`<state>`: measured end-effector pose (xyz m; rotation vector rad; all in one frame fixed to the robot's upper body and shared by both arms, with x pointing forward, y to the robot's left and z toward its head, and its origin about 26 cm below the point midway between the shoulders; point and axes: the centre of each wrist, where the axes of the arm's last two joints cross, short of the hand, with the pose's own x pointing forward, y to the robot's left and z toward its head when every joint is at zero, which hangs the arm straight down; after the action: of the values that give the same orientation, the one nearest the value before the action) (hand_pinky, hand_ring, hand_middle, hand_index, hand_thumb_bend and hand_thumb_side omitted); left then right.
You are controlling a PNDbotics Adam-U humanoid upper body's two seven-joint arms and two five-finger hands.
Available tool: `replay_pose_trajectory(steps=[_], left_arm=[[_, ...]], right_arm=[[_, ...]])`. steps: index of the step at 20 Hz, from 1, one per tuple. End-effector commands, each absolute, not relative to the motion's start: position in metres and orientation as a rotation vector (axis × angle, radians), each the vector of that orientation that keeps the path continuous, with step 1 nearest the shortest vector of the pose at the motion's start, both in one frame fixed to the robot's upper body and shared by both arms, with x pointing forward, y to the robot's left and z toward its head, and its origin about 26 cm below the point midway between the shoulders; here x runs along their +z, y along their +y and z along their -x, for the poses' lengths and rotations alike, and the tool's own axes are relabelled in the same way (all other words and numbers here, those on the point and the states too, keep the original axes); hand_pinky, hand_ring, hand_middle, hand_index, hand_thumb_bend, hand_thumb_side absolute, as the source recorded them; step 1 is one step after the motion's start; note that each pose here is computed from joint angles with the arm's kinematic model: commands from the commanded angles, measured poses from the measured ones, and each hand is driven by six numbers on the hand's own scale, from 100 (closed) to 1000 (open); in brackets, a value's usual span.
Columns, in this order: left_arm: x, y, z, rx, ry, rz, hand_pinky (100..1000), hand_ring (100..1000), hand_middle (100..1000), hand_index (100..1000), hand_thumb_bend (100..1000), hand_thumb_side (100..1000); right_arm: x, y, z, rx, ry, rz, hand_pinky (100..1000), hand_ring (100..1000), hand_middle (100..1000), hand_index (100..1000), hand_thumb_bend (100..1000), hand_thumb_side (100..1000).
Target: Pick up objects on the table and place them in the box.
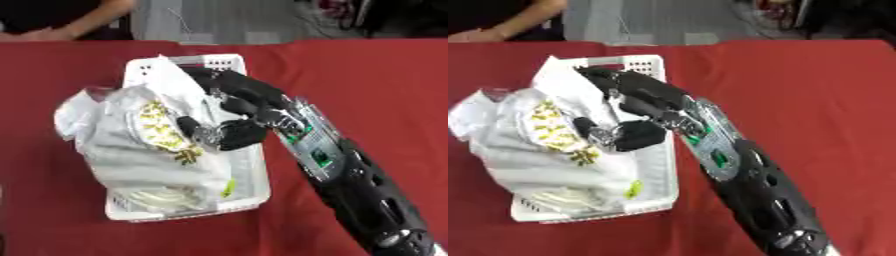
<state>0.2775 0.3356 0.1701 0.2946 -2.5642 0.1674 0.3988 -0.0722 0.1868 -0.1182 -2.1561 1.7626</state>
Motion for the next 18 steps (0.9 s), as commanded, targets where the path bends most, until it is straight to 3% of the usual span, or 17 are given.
replay_pose_trajectory(steps=[1, 12, 18], left_arm=[[0.177, 0.335, -0.275, 0.159, -2.59, -0.299, 750, 763, 709, 722, 334, 909], [0.177, 0.336, -0.275, 0.162, -2.589, -0.301, 751, 764, 709, 722, 333, 910], [0.177, 0.336, -0.275, 0.163, -2.588, -0.302, 751, 763, 709, 722, 332, 910]], right_arm=[[0.189, -0.08, -0.403, 1.724, -2.16, 0.182, 690, 926, 982, 1000, 787, 824], [0.193, -0.098, -0.407, 1.475, -2.227, 0.417, 722, 944, 1000, 1000, 786, 847], [0.218, -0.108, -0.398, 1.334, -2.362, 0.826, 831, 958, 998, 1000, 764, 868]])
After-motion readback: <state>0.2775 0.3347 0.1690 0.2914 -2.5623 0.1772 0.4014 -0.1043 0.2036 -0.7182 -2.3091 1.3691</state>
